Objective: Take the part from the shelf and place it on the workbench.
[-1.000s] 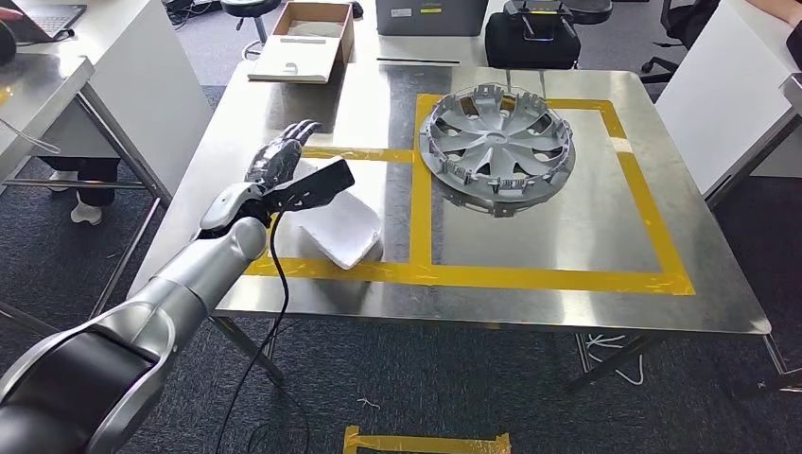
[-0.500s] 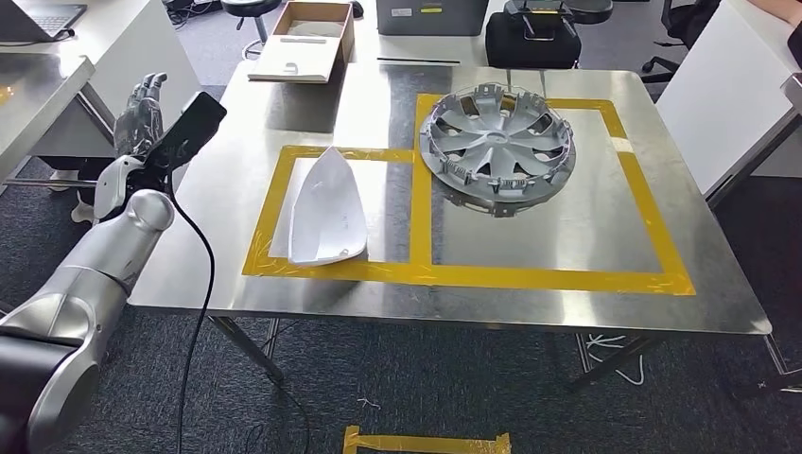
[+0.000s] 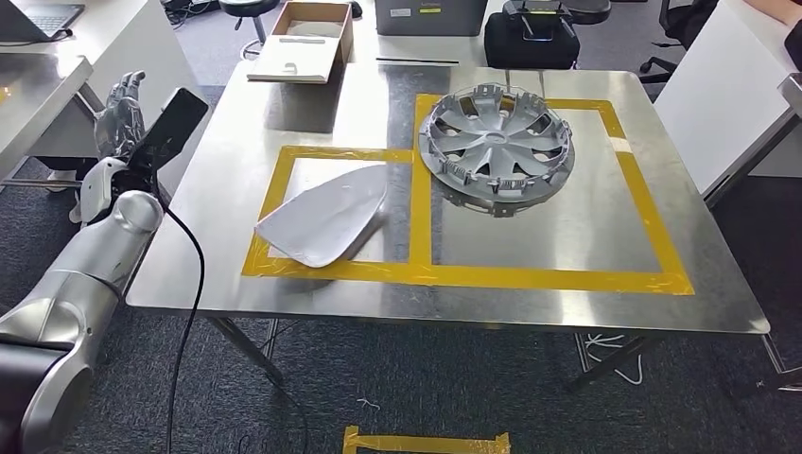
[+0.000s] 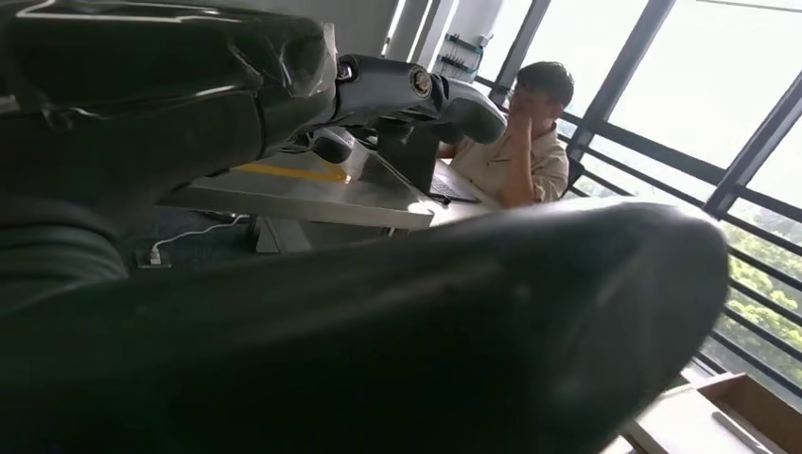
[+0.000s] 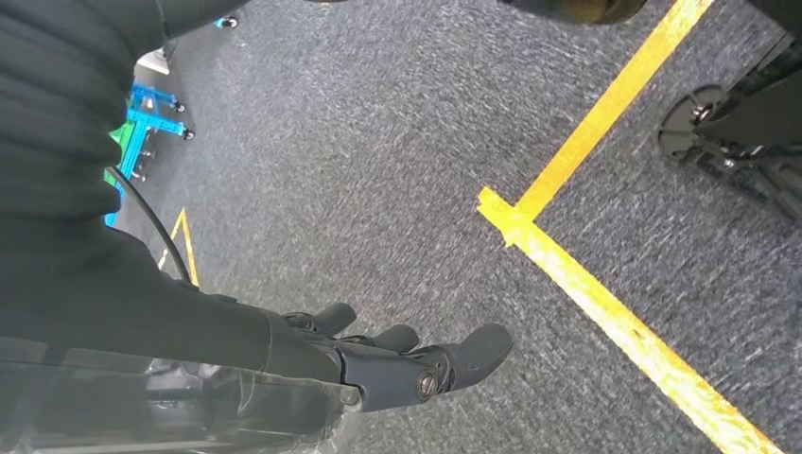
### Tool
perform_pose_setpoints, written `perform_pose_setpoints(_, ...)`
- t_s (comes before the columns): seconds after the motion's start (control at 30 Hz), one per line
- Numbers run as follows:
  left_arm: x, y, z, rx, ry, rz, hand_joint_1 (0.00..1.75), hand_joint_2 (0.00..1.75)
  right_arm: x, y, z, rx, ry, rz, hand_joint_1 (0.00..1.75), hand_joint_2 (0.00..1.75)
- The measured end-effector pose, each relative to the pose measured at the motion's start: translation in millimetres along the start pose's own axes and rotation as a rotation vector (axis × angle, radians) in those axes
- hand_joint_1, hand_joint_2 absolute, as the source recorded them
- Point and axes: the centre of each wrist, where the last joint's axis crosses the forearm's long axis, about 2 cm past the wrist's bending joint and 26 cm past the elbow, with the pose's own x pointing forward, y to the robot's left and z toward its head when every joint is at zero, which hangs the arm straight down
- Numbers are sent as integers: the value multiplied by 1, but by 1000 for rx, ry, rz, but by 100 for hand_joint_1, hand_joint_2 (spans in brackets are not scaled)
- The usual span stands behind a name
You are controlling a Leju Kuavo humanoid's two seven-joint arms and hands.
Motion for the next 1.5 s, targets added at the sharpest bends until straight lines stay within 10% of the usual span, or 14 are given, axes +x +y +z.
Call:
perform_pose_setpoints(0.27,-108,55,14,135,232,163,0,0,-6,6,-1,21,4,28,0,175)
perform_pose_setpoints(0.43,-219,67,109,114,463,330,0,0,-19,21,-2,29,35,152,0,175)
perform_pose_setpoints(0.57,-262,68,170,97,563,381,0,0,-24,25,-2,22,43,137,0,175)
perform_pose_setpoints(0.93,-265,-19,240,42,790,559,0,0,-35,19,-3,-14,38,-35,0,175)
perform_pose_setpoints(1.17,-236,-110,305,-160,938,660,0,0,-53,22,-4,-16,78,-88,0,175)
perform_pose_setpoints(1.5,-193,-179,383,-445,1127,652,0,0,-58,13,-4,-81,99,-112,0,175)
